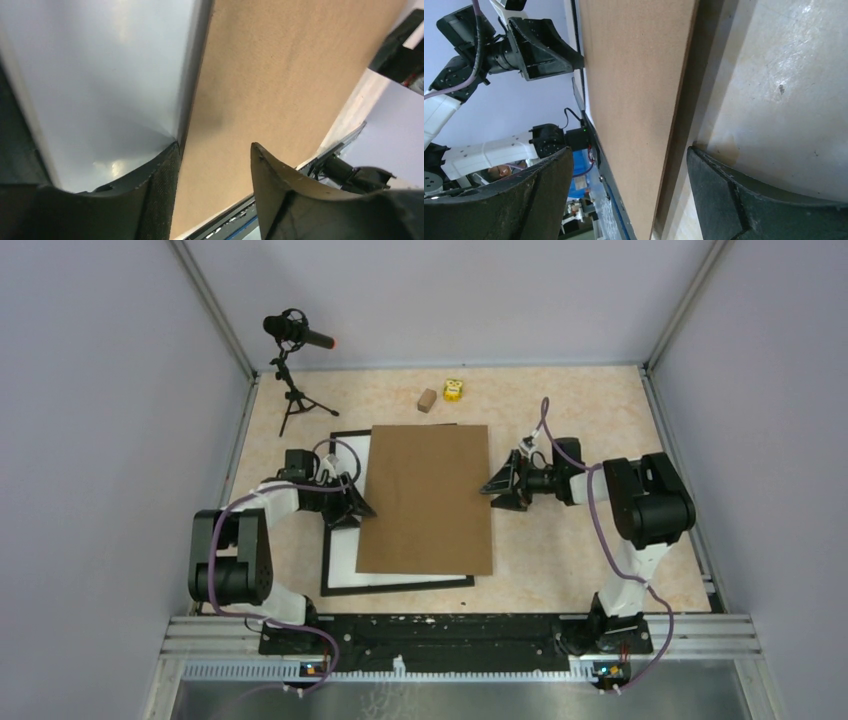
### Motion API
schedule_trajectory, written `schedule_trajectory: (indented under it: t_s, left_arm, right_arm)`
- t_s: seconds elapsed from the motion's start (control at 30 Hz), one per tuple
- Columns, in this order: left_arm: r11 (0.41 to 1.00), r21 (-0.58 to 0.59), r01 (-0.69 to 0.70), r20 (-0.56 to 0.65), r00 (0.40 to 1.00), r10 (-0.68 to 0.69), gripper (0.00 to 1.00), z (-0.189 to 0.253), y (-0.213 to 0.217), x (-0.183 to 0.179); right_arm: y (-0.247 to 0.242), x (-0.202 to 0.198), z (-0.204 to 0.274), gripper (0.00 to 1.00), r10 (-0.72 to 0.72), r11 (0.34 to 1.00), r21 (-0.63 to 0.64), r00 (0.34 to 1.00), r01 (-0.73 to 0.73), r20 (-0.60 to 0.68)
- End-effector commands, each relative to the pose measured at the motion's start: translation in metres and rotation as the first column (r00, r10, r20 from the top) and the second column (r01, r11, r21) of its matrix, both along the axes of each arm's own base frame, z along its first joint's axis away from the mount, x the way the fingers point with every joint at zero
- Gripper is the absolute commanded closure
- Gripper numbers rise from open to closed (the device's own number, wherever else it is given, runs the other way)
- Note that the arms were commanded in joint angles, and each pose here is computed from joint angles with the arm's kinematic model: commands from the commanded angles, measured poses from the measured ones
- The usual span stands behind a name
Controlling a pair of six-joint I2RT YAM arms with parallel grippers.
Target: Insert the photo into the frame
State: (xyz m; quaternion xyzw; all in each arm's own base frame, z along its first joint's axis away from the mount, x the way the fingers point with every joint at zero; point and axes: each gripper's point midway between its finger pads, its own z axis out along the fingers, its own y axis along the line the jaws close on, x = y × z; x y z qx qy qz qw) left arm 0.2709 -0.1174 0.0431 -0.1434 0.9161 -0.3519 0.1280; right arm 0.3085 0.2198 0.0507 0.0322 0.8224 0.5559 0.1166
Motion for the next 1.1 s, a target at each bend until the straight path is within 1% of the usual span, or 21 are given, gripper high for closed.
schedule_trajectory:
  t_s: [0.0,0.07,0.13,0.3,0.43,0.5,0.63,0.73,0.77,0.8,0.83,0.9,1.0,1.07]
  left_arm:
    - [0.986,0.162,-0.024,0.079,0.997,0.011,0.35,0.021,0.026,0.015]
    - [0.983,0.183,-0.031,0.091,0.996,0.014,0.25,0.030,0.029,0.016]
    - [0.975,0.215,-0.048,0.096,0.995,0.027,0.19,0.035,0.035,0.013]
    - [0.943,0.306,-0.134,0.191,0.978,0.077,0.12,0.053,0.053,0.019]
    - [0.897,0.368,-0.244,0.257,0.954,0.154,0.06,0.064,0.073,0.039]
    - [0.878,0.382,-0.288,0.255,0.946,0.200,0.05,0.060,0.082,0.048]
    - [0.891,0.319,-0.323,0.197,0.942,0.271,0.07,0.042,0.087,0.054]
    - [0.903,0.274,-0.332,0.144,0.942,0.303,0.10,0.022,0.092,0.048]
    - [0.922,0.228,-0.312,0.094,0.950,0.298,0.14,0.007,0.089,0.042]
    - [0.933,0.202,-0.299,0.084,0.954,0.287,0.16,0.005,0.087,0.041]
    - [0.940,0.186,-0.286,0.074,0.958,0.276,0.18,0.003,0.086,0.040]
    - [0.953,0.166,-0.253,0.068,0.967,0.245,0.26,0.002,0.083,0.043]
    - [0.961,0.147,-0.236,0.043,0.972,0.232,0.29,-0.004,0.079,0.043]
    - [0.971,0.101,-0.216,0.020,0.976,0.215,0.37,-0.009,0.072,0.043]
  right_arm:
    - [0.003,0.002,-0.013,0.19,-0.011,0.999,-0.041,1.000,0.012,0.027]
    - [0.006,0.003,-0.015,0.24,-0.003,0.999,-0.037,1.000,0.004,0.020]
    - [0.009,0.004,-0.016,0.27,0.004,0.999,-0.036,1.000,-0.004,0.015]
    - [0.012,0.005,-0.020,0.39,0.010,0.999,-0.044,1.000,-0.010,0.004]
    - [0.013,0.004,-0.025,0.45,0.008,0.999,-0.045,1.000,-0.008,-0.010]
    - [0.014,0.003,-0.025,0.50,0.010,0.999,-0.039,1.000,-0.011,-0.014]
    - [0.015,0.003,-0.020,0.62,0.018,0.999,-0.026,1.000,-0.019,-0.016]
    - [0.016,0.003,-0.017,0.72,0.028,0.999,-0.021,0.999,-0.029,-0.016]
    - [0.017,0.004,-0.015,0.73,0.034,0.999,-0.021,0.999,-0.034,-0.017]
    - [0.017,0.004,-0.015,0.74,0.034,0.999,-0.022,0.999,-0.035,-0.019]
    - [0.017,0.005,-0.015,0.76,0.036,0.999,-0.021,0.999,-0.036,-0.019]
    - [0.019,0.006,-0.014,0.80,0.043,0.999,-0.013,0.999,-0.044,-0.022]
    - [0.020,0.006,-0.012,0.85,0.050,0.999,-0.003,0.998,-0.050,-0.024]
    - [0.020,0.006,-0.009,0.88,0.053,0.999,0.001,0.998,-0.053,-0.024]
